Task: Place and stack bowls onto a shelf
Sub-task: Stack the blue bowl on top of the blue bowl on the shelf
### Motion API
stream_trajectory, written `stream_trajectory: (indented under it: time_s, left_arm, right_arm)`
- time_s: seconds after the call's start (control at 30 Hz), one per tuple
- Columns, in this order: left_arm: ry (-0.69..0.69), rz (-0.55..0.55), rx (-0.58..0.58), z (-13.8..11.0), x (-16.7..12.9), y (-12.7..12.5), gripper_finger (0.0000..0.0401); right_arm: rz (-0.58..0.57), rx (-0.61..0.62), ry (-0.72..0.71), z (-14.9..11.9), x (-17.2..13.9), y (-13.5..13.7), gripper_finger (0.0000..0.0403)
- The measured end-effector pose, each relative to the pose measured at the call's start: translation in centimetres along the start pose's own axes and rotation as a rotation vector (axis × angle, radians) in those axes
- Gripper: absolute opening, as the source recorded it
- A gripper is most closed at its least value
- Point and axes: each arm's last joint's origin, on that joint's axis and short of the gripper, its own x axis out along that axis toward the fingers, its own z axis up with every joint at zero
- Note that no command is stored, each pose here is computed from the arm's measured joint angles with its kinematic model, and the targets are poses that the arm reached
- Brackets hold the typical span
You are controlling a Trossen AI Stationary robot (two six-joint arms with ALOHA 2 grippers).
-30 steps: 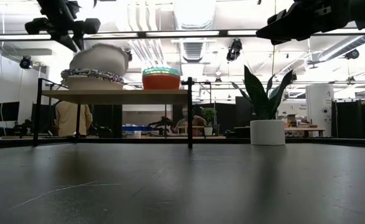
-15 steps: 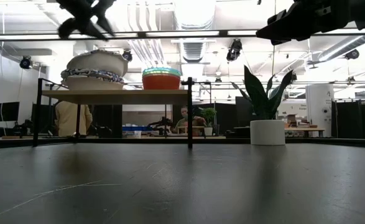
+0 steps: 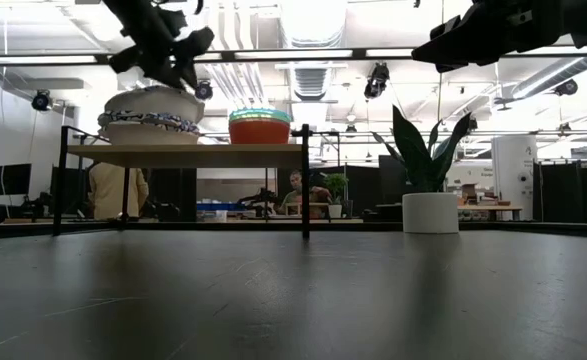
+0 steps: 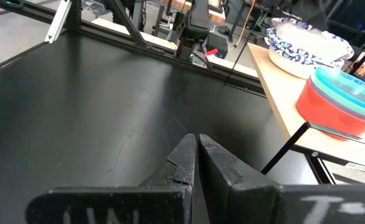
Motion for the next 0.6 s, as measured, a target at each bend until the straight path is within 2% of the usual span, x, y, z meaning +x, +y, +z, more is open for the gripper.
stream_trajectory:
  time_s: [0.2,0.6]
  left_arm:
    - [0.121,0.124,0.053,-0.7,0.2,0.4,0.0109]
    - [0.138,0.161,0.132,-1.7,-0.6,-0.1,0.0095]
  right_arm:
    - [0.0,0.0,0.0,0.0,0.0,0.0,0.0009]
    - [-0.001,0.034,-0.001,0.0,0.0,0.0,0.0009]
